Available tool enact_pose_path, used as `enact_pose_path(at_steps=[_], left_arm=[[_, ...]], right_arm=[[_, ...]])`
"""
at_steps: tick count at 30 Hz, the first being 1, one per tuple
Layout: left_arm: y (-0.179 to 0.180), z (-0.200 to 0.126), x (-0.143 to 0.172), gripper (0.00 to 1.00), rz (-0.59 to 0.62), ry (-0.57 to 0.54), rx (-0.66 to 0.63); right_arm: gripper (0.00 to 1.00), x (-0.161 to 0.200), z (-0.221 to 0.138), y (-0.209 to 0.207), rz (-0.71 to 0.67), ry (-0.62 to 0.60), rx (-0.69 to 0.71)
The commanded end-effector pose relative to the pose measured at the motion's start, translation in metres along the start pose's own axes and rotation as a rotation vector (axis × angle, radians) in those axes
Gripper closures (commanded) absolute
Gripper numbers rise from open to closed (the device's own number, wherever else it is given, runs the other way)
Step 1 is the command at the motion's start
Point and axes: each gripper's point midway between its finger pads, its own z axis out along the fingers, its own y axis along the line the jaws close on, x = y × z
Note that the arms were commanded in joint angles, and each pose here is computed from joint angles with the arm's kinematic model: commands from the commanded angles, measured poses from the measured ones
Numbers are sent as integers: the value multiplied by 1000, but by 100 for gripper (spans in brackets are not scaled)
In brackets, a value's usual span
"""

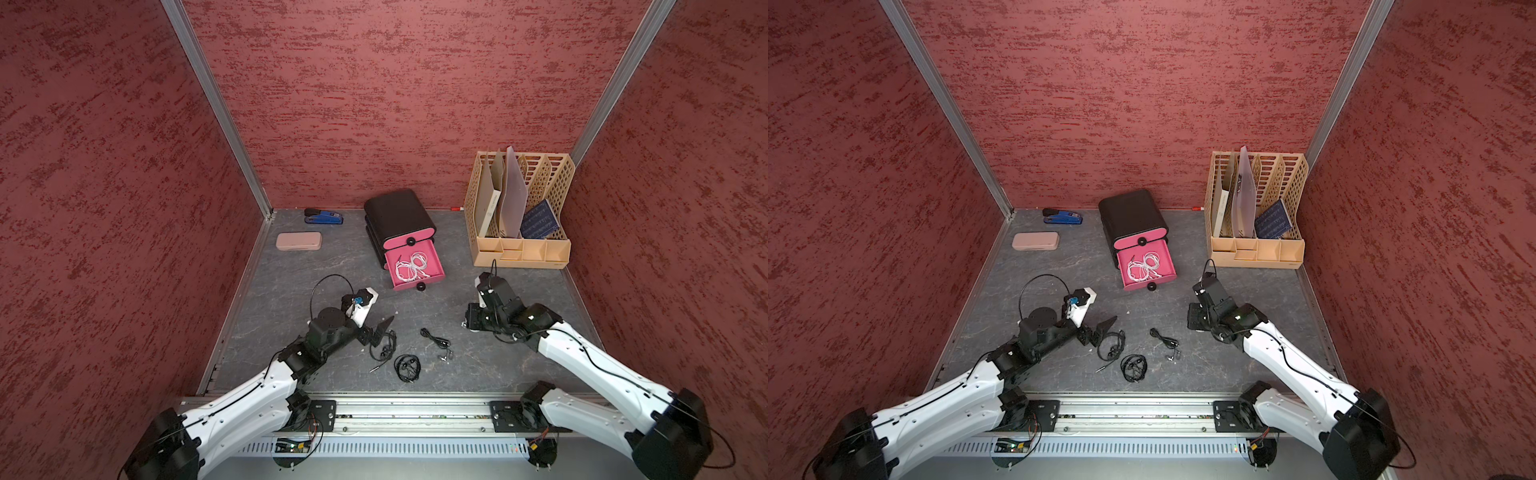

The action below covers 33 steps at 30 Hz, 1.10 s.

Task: Place the wired earphones into the drawer by color
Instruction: Pick up the wired earphones from the center of the board, then place the wired earphones in the drawer.

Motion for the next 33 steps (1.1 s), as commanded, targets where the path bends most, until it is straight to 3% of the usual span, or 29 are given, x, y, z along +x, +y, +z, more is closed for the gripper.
enact_pose_path(at_steps=[1, 16, 28, 33], left_arm=[[-5, -2, -4, 0, 32, -37, 28], [-7, -2, -4, 0, 58, -56, 34], [-3, -3, -5, 0, 49, -57, 12], [-2, -3, -5, 0, 45, -60, 8]], right_arm=[[93, -37, -14, 27, -64, -125, -96], [93, -118, -29, 108, -177, -327, -344], [93, -154, 16, 137, -176, -339, -366], [93, -160, 52, 138, -154, -300, -326]])
